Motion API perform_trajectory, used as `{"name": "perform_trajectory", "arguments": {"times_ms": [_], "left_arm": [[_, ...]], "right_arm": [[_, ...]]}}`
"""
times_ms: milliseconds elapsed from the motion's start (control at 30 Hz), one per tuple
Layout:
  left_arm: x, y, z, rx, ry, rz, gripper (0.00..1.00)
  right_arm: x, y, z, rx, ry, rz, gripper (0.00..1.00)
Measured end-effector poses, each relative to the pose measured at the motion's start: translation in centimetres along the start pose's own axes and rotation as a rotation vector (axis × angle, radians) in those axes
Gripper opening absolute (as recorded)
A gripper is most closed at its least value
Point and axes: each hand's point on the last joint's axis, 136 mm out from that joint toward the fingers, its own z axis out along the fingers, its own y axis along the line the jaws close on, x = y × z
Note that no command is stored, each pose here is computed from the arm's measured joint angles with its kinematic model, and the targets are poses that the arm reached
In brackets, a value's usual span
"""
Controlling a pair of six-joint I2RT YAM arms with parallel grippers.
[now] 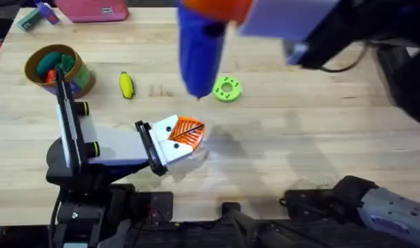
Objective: Pick up the gripper from the table and insert it into the empty holder that is missing its gripper. Then pick up a screw, insert it into the mounting hole, and use the screwdriver to tighten it. Finally, clean up the table by picking up the vegetable and placing it into the bucket.
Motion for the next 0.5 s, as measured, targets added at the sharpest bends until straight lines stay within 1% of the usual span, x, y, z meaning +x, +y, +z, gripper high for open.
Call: {"name": "perform_trajectory", "arguments": {"times_ms": [233, 367, 400, 500], "left_arm": [[0.0, 0.0, 0.0, 0.000, 0.000, 0.000, 0.017], [0.0, 0.0, 0.0, 0.000, 0.000, 0.000, 0.017], [0.0, 0.0, 0.0, 0.000, 0.000, 0.000, 0.017], [0.0, 0.0, 0.0, 0.000, 0.000, 0.000, 0.017]], "right_arm": [[1.9, 1.0, 2.4, -0.142, -0.007, -0.022, 0.024], [2.3, 1.9, 2.5, -0.213, -0.010, -0.044, 0.024], [2.2, 2.8, 2.3, -0.264, -0.014, -0.073, 0.024], [2.4, 3.6, 2.1, -0.311, -0.006, -0.090, 0.024]]}}
